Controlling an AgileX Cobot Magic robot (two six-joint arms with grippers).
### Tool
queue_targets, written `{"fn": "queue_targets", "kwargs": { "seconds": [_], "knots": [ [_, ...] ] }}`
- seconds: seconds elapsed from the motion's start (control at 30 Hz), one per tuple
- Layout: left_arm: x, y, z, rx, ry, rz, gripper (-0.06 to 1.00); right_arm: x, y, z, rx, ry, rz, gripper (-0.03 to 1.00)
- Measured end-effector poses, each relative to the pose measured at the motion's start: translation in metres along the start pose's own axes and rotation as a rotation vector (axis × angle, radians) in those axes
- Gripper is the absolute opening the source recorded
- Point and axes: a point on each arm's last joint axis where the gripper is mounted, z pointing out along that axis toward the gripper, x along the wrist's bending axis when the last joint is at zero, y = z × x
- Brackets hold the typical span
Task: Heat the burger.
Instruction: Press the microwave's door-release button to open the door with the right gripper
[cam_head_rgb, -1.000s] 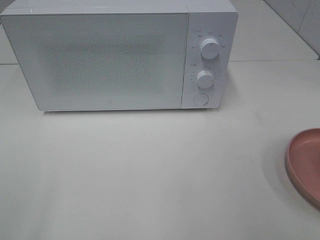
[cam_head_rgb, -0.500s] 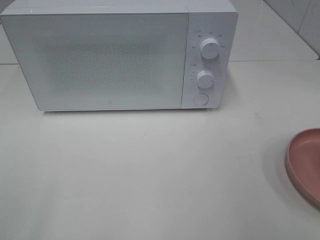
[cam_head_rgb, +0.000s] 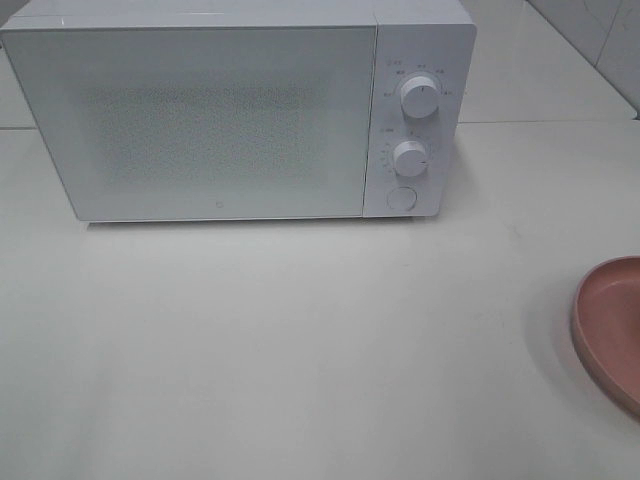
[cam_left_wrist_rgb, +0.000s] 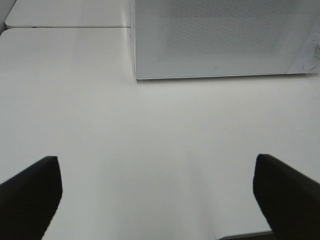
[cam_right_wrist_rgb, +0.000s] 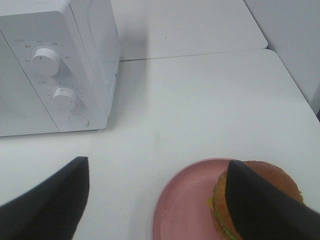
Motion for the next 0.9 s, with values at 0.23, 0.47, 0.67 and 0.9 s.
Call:
{"fn": "queue_targets", "kwargs": {
  "seconds": [0.23, 0.47, 0.67, 0.9],
  "knots": [
    [0.000, 0.000, 0.000, 0.000, 0.000, 0.000, 0.96, 0.003, 0.008, 0.012, -0.030, 0.017, -0.006, 0.73],
    [0.000, 0.000, 0.000, 0.000, 0.000, 0.000, 0.96, 0.007, 0.013, 0.033, -0.006, 0.025, -0.014, 0.73],
    [0.000, 0.000, 0.000, 0.000, 0.000, 0.000, 0.96, 0.010, 0.013, 0.050, 0.032, 0.026, -0.020, 0.73],
    [0.000, 0.000, 0.000, 0.000, 0.000, 0.000, 0.96, 0.014, 0.014, 0.076, 0.060, 0.037, -0.028, 0.73]
  ]
}}
